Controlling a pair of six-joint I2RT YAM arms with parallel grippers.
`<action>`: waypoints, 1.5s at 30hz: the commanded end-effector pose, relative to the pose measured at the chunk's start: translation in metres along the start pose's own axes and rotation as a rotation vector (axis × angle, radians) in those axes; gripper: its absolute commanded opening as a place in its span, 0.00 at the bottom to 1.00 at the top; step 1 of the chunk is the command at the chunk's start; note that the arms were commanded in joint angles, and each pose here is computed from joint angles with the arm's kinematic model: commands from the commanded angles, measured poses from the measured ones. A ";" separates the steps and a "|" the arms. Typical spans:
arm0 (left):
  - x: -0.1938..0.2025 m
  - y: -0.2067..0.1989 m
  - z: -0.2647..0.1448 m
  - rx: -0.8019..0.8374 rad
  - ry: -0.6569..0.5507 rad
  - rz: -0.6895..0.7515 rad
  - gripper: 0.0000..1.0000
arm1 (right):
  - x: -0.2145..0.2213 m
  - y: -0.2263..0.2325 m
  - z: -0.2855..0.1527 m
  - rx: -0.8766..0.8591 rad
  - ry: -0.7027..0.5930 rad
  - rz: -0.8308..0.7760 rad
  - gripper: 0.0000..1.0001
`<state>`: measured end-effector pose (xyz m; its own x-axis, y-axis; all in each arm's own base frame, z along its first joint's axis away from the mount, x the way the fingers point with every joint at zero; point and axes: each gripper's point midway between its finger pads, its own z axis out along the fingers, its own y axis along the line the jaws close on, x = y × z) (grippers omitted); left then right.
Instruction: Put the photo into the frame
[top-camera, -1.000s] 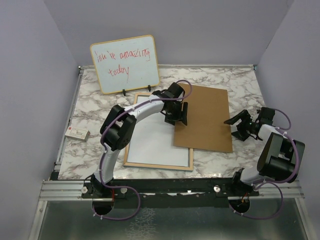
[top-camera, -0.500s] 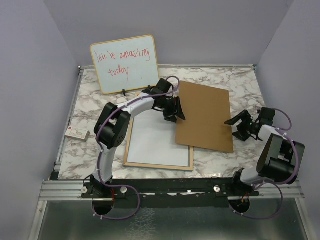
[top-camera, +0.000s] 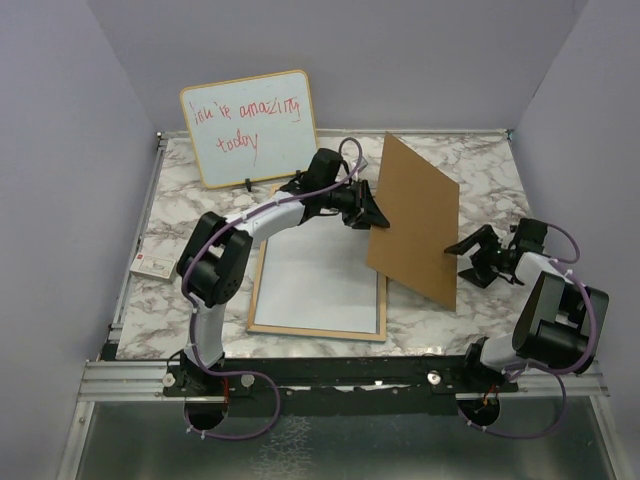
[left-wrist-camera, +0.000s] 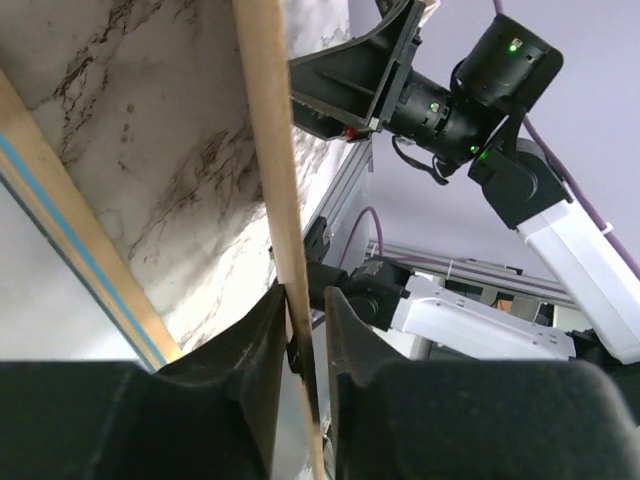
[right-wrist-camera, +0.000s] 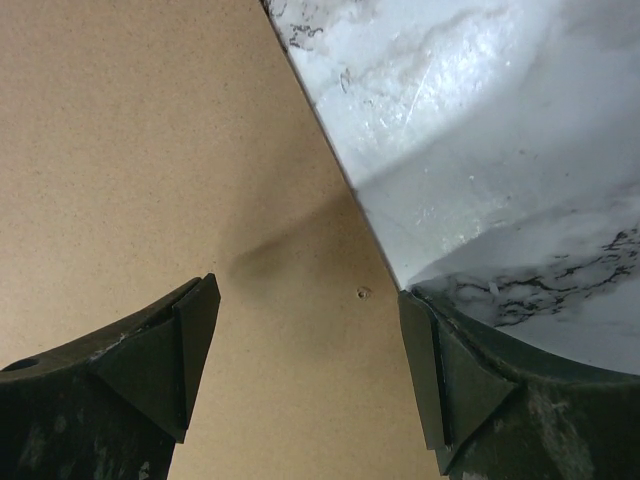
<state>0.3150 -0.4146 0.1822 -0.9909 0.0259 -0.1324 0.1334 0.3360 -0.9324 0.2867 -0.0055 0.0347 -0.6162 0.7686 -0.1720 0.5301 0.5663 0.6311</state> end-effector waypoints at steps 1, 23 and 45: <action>-0.004 -0.021 -0.016 -0.056 -0.016 0.140 0.20 | 0.045 -0.034 -0.003 0.146 0.139 0.084 0.83; -0.030 -0.084 -0.040 -0.324 -0.230 0.567 0.00 | -0.064 0.145 -0.137 0.165 -0.337 -0.190 0.86; 0.007 -0.156 -0.012 -0.583 -0.431 0.981 0.00 | -0.022 0.236 -0.144 0.189 -0.194 -0.195 0.83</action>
<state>0.2859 -0.4585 0.2932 -0.4911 0.2457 -0.8358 0.6867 0.6996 -0.1978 0.3598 0.0792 0.3174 -0.5904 0.6595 -0.4653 0.4189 0.7432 0.5218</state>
